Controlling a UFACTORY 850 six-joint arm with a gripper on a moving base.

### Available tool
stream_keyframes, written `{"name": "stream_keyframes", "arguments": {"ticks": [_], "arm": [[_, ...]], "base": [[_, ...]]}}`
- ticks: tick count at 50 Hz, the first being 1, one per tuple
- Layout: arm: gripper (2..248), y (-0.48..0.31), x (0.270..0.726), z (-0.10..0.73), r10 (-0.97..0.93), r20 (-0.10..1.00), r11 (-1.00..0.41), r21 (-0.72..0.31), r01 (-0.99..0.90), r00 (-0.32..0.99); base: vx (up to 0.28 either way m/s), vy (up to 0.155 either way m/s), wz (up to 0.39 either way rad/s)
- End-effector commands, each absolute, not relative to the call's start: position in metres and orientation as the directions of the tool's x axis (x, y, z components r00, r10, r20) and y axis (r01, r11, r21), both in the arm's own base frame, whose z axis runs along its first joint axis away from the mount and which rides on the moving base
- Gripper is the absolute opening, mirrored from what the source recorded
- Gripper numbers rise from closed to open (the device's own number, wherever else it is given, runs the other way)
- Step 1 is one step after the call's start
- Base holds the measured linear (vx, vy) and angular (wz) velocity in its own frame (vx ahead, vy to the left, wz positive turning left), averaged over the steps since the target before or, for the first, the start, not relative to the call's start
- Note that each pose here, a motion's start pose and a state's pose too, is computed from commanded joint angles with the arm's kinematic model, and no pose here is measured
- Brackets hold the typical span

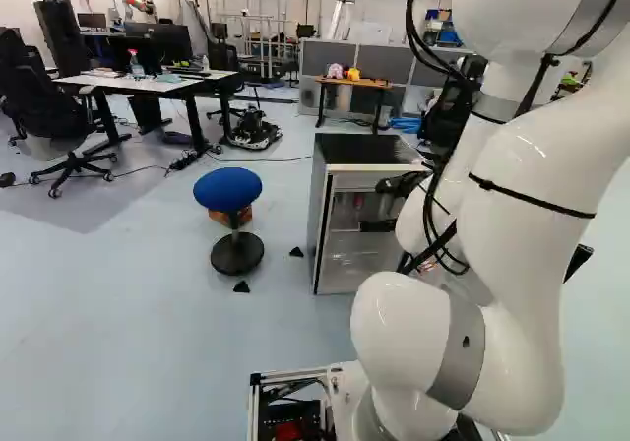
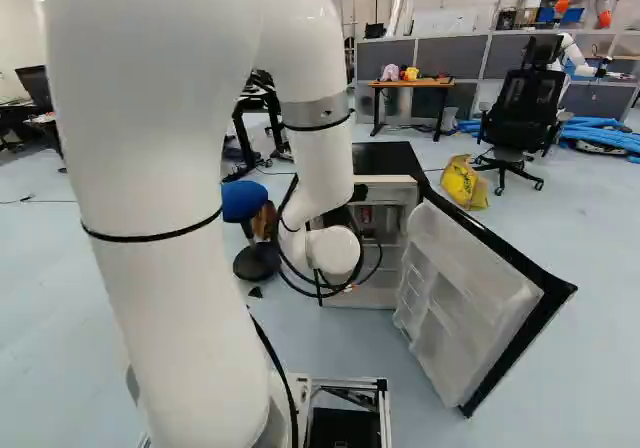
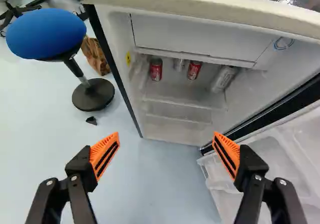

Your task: Grab a drink from the fridge

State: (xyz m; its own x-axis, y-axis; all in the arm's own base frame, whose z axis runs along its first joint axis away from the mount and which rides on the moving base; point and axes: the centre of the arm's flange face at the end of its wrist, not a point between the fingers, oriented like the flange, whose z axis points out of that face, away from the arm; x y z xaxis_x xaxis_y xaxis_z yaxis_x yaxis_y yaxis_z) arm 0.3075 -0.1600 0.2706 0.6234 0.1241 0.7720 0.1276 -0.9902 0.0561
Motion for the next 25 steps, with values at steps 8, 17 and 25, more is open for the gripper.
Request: {"name": "stream_keyframes", "arguments": {"ticks": [8,17,25], "arm": [[247,-0.162,0.312,0.261,0.119,0.763,-0.99,0.042,0.134,0.636],[247,-0.164,0.318,0.251,0.119,0.753,-0.988,0.028,0.149,0.647],[247,-0.168,0.323,0.242,0.115,0.751,-0.988,0.016,0.156,0.65]], "base": [[0.0,0.0,0.0],[0.0,0.0,0.0],[0.0,0.0,0.0]]}}
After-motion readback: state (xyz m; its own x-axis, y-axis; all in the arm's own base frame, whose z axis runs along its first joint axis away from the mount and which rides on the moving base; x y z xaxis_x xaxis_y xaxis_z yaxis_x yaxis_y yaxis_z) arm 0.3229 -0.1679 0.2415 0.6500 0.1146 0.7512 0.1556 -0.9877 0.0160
